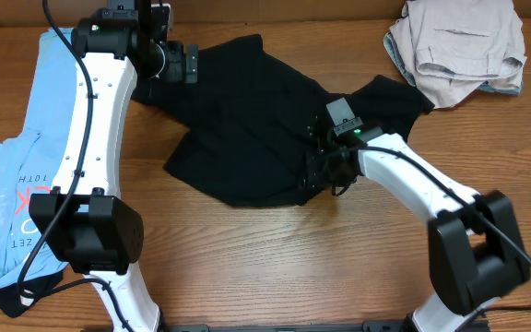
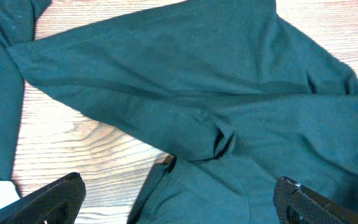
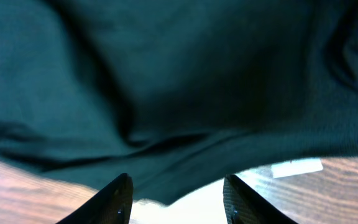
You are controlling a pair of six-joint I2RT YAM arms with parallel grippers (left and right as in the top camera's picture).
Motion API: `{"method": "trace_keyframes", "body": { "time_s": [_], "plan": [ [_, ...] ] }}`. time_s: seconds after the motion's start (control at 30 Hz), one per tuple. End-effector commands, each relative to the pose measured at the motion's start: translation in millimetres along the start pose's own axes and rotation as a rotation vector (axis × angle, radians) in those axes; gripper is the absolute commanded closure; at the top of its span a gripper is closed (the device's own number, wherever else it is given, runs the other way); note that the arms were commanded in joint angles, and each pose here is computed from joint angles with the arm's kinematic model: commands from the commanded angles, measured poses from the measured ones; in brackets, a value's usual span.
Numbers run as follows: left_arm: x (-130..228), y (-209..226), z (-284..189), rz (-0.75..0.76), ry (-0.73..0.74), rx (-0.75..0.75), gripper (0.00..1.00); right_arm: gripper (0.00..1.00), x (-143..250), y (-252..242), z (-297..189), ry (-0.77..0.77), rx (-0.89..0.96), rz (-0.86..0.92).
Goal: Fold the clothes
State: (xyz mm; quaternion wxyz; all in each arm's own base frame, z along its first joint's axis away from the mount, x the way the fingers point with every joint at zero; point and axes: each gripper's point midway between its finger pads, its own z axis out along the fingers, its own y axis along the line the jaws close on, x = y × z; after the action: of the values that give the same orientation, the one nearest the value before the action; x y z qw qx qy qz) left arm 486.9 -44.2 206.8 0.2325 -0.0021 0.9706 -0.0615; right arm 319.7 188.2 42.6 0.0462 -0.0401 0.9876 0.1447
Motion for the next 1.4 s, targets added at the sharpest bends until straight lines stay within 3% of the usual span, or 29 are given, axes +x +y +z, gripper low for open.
{"method": "trace_keyframes", "body": {
  "time_s": [0.0, 0.5, 0.97, 1.1, 1.37],
  "plan": [
    [-7, 1, -23, 0.041, -0.048, -0.022, 0.00, 0.50, -11, -10, 5, -0.026, 0.052, 0.016],
    [5, 10, -23, 0.036, -0.001, -0.068, 0.00, 0.49, 7, -49, 32, -0.015, 0.101, 0.089],
    [20, 22, -24, 0.035, 0.060, -0.132, 0.00, 0.48, 33, -136, 6, 0.111, 0.145, 0.429],
    [22, 22, -24, 0.034, 0.070, -0.133, 0.00, 0.48, 20, -111, 5, 0.097, -0.079, 0.334],
    [25, 22, -20, 0.033, 0.089, -0.132, 0.00, 0.44, 1, -63, 19, 0.020, -0.114, 0.163]
  ]
}}
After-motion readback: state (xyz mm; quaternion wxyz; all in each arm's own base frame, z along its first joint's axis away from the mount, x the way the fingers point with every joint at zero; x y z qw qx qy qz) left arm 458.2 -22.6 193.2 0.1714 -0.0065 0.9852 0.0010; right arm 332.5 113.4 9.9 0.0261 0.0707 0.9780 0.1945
